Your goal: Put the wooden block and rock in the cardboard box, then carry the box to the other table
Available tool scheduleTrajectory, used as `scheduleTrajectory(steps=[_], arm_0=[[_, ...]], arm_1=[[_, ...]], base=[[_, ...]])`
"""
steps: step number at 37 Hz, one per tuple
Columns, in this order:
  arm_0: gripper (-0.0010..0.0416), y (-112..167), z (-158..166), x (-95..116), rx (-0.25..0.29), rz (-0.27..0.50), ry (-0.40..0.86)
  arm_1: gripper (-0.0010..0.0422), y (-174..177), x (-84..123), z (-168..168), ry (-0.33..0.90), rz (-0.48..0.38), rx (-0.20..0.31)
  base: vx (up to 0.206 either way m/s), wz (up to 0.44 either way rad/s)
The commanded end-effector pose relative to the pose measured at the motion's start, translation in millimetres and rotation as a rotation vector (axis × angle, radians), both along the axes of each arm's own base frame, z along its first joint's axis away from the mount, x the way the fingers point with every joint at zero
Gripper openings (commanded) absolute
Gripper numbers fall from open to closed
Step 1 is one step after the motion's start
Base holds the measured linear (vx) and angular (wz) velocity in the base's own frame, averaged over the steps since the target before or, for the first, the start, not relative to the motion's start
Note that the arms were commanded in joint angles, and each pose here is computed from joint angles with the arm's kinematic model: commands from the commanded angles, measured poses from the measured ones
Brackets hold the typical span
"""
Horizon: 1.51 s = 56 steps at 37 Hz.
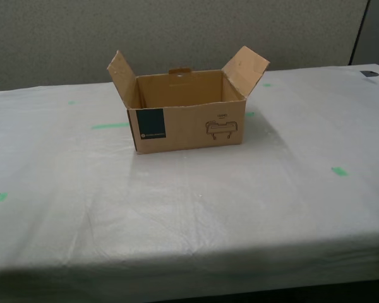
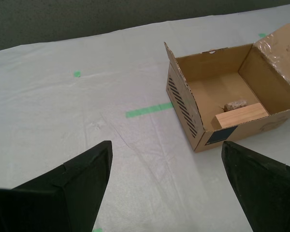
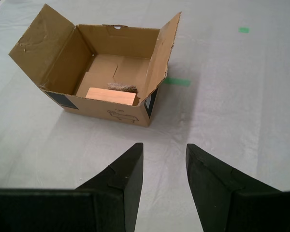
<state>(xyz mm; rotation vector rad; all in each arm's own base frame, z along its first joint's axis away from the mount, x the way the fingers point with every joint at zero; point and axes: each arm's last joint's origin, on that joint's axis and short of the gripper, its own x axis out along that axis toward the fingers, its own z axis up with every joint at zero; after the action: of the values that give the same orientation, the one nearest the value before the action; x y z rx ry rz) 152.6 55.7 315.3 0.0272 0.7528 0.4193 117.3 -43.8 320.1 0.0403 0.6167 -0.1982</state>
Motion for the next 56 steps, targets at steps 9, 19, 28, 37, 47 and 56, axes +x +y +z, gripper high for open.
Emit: scheduleTrajectory(steps=[9,19,28,37,47,56], arm_0=[[0.0119,0.0,0.4,0.2,0.001,-0.003,-0.003],[0.0119,0.0,0.6,0.2,0.007,-0.008,-0.001],[0.0119,0.1,1.0,0.5,0.009,-0.008,-0.007],[0.0119,0.1,1.0,0.6,0.009,-0.008,-0.007],[0.0119,0.1,1.0,0.5,0.009,-0.008,-0.007],[0.0119,0.1,1.0,0.5,0.009,-0.008,-0.007]], arm_1=[[0.0307,-0.1,-0.1,0.2,0.0,-0.002,-0.002],[0.0307,-0.1,-0.1,0.2,0.0,-0.002,-0.002],[0.0307,-0.1,-0.1,0.2,0.0,-0.002,-0.002],[0.0307,-0.1,-0.1,0.2,0.0,-0.002,-0.002],[0.0307,-0.1,-0.1,0.2,0.0,-0.002,-0.002],[0.0307,-0.1,-0.1,0.2,0.0,-0.002,-0.003]], base=[[0.0,0.0],[0.0,0.0],[0.0,0.0],[0.0,0.0],[0.0,0.0],[0.0,0.0]])
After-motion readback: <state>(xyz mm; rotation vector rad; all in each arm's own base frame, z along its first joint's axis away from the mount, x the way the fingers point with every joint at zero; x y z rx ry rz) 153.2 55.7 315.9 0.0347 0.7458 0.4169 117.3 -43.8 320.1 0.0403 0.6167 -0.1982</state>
